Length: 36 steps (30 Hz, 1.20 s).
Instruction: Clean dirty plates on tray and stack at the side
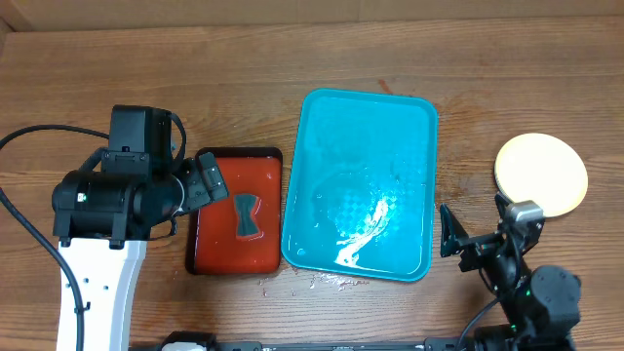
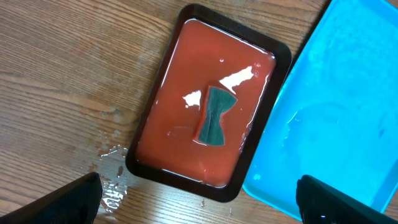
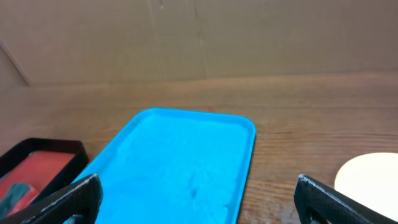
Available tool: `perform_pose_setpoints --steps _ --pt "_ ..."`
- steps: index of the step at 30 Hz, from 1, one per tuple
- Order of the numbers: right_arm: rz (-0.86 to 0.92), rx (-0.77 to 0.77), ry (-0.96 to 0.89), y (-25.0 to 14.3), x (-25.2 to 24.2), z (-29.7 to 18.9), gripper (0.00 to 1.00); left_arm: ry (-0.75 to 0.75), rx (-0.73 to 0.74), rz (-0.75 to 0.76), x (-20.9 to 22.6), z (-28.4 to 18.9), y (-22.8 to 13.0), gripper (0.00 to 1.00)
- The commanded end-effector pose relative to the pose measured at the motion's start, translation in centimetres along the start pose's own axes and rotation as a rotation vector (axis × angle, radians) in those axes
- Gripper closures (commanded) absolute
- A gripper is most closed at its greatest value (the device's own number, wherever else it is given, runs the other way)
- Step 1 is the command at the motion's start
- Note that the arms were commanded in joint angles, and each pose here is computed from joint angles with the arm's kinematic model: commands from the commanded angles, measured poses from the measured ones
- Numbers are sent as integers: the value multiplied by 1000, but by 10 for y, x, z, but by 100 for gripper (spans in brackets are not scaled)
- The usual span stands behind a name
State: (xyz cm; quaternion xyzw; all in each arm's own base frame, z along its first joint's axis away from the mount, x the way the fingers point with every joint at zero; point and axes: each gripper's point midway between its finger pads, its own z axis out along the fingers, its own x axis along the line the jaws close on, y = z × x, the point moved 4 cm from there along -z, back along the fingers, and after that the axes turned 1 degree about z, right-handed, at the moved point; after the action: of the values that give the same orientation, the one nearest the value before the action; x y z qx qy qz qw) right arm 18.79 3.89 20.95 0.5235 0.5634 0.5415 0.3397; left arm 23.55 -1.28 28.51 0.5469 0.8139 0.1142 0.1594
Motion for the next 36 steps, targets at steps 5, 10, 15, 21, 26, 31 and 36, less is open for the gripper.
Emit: perform_pose_setpoints --steps 5,10,15,21,26,31,36 --pt "26 -105 20 -25 -6 11 0 10 -15 -3 1 -2 4 0" --pt "23 -176 40 -30 -7 19 0 10 -15 -2 1 -2 4 0" --pt "26 -186 30 -29 -9 20 0 11 -15 -2 2 -2 4 0" --pt "28 -177 29 -31 -9 20 0 10 -15 -2 1 -2 4 0" --pt "28 -177 29 -31 -9 20 0 10 -15 -3 1 -2 4 0" --pt "28 -177 29 -31 -9 20 0 11 -15 -3 1 -2 4 0" --pt "28 -177 29 -31 -9 20 0 10 -15 -2 1 -2 4 0"
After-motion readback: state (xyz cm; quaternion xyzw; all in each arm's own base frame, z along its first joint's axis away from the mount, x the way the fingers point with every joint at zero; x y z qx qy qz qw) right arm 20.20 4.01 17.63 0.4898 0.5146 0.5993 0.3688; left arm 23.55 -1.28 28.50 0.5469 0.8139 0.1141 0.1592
